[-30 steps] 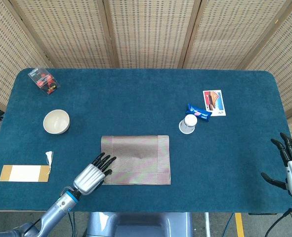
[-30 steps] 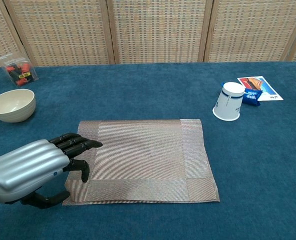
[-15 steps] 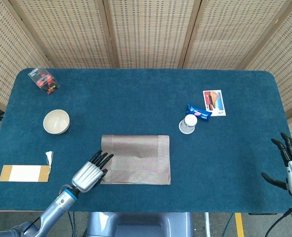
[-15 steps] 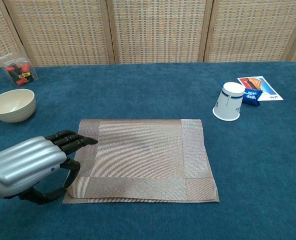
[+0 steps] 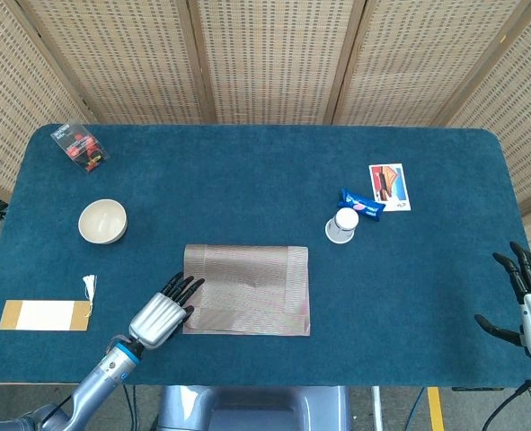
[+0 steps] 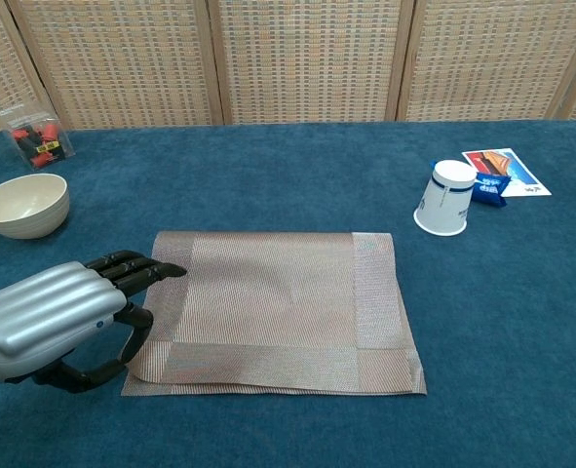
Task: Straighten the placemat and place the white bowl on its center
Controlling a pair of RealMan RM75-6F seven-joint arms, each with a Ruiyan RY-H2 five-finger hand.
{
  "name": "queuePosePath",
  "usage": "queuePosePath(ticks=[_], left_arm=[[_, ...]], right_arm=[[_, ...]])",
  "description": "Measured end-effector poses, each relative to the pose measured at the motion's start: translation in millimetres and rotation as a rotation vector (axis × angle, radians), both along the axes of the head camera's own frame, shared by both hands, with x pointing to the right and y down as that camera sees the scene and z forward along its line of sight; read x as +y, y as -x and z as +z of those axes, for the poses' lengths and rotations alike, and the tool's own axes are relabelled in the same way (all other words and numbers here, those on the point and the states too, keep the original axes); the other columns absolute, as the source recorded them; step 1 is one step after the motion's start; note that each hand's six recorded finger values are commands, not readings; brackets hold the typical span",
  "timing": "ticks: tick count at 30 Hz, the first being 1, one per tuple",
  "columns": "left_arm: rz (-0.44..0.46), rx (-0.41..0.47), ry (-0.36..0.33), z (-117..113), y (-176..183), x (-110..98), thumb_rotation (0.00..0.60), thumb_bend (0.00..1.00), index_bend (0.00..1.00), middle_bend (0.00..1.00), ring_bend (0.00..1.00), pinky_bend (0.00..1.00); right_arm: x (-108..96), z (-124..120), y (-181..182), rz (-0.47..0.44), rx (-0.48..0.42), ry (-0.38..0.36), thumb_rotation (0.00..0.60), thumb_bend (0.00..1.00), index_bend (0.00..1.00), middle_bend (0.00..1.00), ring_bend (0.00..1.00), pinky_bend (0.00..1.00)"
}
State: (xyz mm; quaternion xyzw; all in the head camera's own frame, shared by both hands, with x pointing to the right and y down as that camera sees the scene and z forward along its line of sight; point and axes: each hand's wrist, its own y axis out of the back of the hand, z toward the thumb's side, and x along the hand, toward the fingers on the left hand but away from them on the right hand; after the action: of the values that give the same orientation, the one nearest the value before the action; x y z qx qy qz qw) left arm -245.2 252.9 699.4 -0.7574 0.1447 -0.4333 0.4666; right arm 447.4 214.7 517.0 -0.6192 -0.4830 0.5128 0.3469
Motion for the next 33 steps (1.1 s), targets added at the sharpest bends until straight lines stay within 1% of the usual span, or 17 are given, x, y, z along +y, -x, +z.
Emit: queuePosePath(ticks=[6, 9, 12, 15, 16, 24, 27, 33], left_arm=[[-0.019, 0.028, -0.016, -9.7, -3.2, -8.8, 0.6, 0.64, 0.61, 0.0, 0.0, 0.0], [-0.041, 0.044, -0.039, -17.9, -4.2, -21.5, 0.6, 0.64, 0.62, 0.0, 0.0, 0.0], [-0.067, 0.06, -0.076, -28.6, -5.2, -40.8, 0.6, 0.64, 0.62, 0.0, 0.0, 0.0], [-0.105, 0.075, -0.118, -40.6, -6.0, -66.6, 0.6, 0.64, 0.62, 0.0, 0.0, 0.0], [-0.125, 0.079, -0.133, -44.8, -5.9, -78.5, 0.6, 0.64, 0.62, 0.0, 0.0, 0.0], [-0.26, 0.065, -0.205, -62.9, -7.0, -160.5, 0.6, 0.64, 0.62, 0.0, 0.0, 0.0], [-0.309, 0.052, -0.204, -63.1, -9.1, -187.9, 0.6, 0.64, 0.62, 0.0, 0.0, 0.0], [-0.452, 0.018, -0.171, -55.0, -8.0, -241.4, 0.6, 0.64, 0.61, 0.0, 0.0, 0.0]], right_arm=[[0.0, -2.2, -0.6, 0.002, -0.006, -0.005, 0.6, 0.05, 0.15, 0.0, 0.0, 0.0], [-0.2, -2.9, -1.3, 0.003, -0.007, -0.006, 0.6, 0.05, 0.16, 0.0, 0.0, 0.0], [-0.7, -3.3, -2.4, 0.006, -0.007, -0.007, 0.6, 0.05, 0.15, 0.0, 0.0, 0.0], [-1.6, -3.3, -3.8, 0.011, -0.006, -0.008, 0.6, 0.05, 0.15, 0.0, 0.0, 0.0], [-1.9, -3.3, -4.3, 0.013, -0.005, -0.008, 0.6, 0.05, 0.15, 0.0, 0.0, 0.0], [-5.6, -3.0, -11.7, 0.04, 0.005, -0.01, 0.6, 0.05, 0.15, 0.0, 0.0, 0.0], [-7.3, -1.8, -14.8, 0.052, 0.012, -0.008, 0.6, 0.05, 0.16, 0.0, 0.0, 0.0], [-9.9, 4.7, -18.8, 0.069, 0.035, 0.006, 0.6, 0.05, 0.15, 0.0, 0.0, 0.0]])
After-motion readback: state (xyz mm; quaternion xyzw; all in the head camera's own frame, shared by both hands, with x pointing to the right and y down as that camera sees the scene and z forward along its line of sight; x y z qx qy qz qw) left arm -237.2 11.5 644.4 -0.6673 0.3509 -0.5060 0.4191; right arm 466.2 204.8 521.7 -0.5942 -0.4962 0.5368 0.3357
